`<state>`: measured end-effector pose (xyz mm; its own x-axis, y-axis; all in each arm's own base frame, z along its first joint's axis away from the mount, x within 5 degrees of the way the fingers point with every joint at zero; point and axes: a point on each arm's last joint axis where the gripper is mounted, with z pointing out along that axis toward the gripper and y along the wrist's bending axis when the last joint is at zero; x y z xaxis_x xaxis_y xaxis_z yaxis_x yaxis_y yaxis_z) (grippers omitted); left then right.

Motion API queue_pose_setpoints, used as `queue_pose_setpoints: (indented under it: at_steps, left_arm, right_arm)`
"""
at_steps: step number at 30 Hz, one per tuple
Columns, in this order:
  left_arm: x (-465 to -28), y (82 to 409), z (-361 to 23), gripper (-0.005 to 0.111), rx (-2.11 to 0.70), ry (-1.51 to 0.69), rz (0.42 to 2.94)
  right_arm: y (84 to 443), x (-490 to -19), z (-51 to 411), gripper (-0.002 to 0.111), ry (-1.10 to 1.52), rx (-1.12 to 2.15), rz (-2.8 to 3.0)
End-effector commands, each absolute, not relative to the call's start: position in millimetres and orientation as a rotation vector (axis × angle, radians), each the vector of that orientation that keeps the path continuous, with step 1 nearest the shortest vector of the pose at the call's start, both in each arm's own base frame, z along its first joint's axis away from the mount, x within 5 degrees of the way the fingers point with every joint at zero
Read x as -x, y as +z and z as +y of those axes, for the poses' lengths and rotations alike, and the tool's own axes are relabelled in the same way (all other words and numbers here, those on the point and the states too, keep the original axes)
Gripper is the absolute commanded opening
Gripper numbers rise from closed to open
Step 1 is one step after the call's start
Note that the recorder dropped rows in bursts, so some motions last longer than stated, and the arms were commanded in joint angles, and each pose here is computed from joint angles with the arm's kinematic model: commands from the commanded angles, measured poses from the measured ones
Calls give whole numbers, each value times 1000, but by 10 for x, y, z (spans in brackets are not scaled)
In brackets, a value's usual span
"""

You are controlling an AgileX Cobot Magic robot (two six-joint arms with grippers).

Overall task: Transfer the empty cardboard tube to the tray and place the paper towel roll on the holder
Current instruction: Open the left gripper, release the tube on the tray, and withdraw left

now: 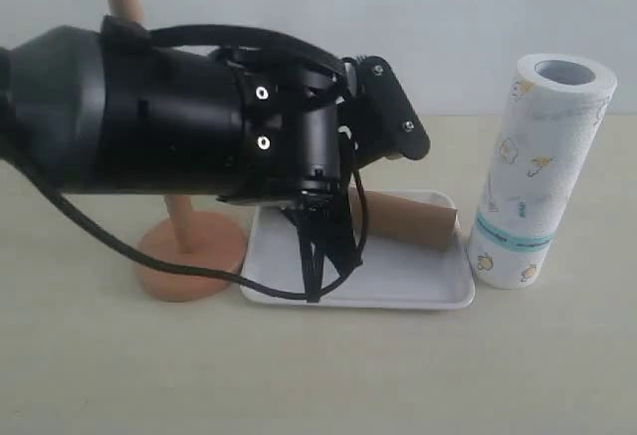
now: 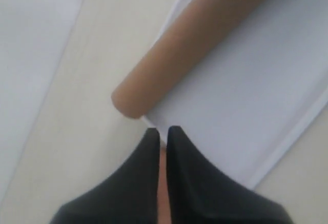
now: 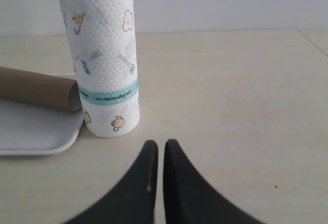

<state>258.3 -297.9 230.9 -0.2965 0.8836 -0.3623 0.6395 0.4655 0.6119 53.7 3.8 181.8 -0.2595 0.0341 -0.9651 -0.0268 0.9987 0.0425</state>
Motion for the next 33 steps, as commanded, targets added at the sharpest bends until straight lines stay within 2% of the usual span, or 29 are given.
queue_pose_setpoints:
  at_steps: [1, 7, 11, 14, 19, 33]
  left_arm:
    - [-2406, 2388, -2899, 4, -1177, 325, 2150]
    - [-2060, 2387, -2819, 4, -1055, -6, 2173]
    - [-1800, 2254, -2730, 4, -1051, -249, 2144]
    - [-1685, 2137, -2677, 4, -1097, -352, 2114]
    - [-1620, 1990, -2594, 4, -1128, -348, 2142]
    - [-1620, 1990, -2594, 4, -1134, -345, 2139]
  right_arm:
    - [1833, -537, 38, 5, 57, -2, 1815]
    - [1833, -537, 38, 5, 57, -2, 1815]
    - [1833, -537, 38, 5, 57, -2, 1815]
    - [1833, -537, 38, 5, 57, -2, 1815]
    - [1833, -537, 38, 5, 57, -2, 1815]
    - [1833, -537, 38, 5, 57, -2, 1815]
